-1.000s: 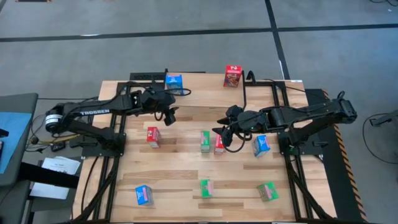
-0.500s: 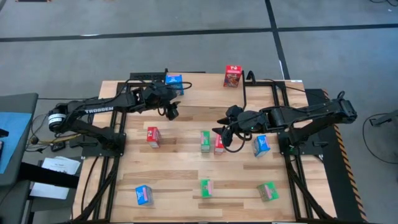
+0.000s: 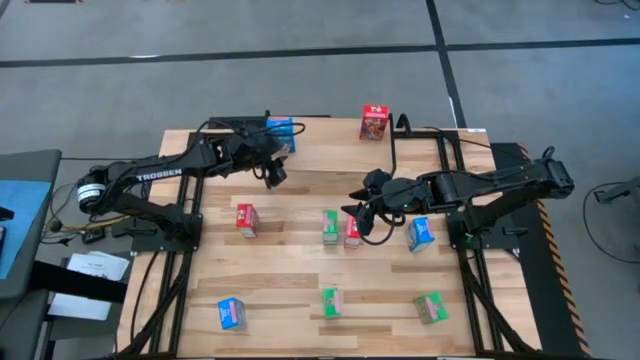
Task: Stack cereal on shelf
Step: Put the top blue cereal box on the shelf
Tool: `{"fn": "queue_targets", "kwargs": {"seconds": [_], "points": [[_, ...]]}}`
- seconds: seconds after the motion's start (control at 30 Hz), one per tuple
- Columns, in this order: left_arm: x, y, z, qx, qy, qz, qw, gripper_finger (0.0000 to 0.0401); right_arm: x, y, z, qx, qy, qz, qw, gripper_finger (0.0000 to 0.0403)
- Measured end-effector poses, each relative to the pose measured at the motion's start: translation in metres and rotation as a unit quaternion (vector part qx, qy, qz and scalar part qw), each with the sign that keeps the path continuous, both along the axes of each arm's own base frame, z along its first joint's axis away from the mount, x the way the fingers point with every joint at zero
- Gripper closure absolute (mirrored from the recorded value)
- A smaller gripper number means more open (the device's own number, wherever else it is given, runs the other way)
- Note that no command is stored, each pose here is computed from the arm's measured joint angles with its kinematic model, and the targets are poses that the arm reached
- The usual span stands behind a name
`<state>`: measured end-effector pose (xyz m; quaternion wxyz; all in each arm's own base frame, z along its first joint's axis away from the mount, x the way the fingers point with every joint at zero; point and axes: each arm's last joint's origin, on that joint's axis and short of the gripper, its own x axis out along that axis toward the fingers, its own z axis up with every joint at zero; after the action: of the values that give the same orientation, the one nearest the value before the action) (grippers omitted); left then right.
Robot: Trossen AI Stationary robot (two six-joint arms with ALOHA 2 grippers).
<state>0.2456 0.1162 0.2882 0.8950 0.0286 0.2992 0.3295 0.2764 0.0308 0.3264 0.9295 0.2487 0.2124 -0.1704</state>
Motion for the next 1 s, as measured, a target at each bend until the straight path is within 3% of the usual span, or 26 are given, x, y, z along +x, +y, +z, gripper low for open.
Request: {"fn": "queue_targets", "kwargs": {"seconds": [0.4,0.77,1.0], "points": [[-0.002,0.006,0.002,0.000,-0.013,0.010,1.000,0.0198,0.000,0.000,0.000,0.000,0.000,0.000,1.000,0.0137],[-0.003,0.004,-0.003,-0.036,-0.008,0.003,0.999,0.0198,0.000,0.000,0.000,0.000,0.000,0.000,1.000,0.0137],[0.006,0.008,-0.012,-0.036,0.001,0.007,0.999,0.0198,0.000,0.000,0.000,0.000,0.000,0.000,1.000,0.0137]]}}
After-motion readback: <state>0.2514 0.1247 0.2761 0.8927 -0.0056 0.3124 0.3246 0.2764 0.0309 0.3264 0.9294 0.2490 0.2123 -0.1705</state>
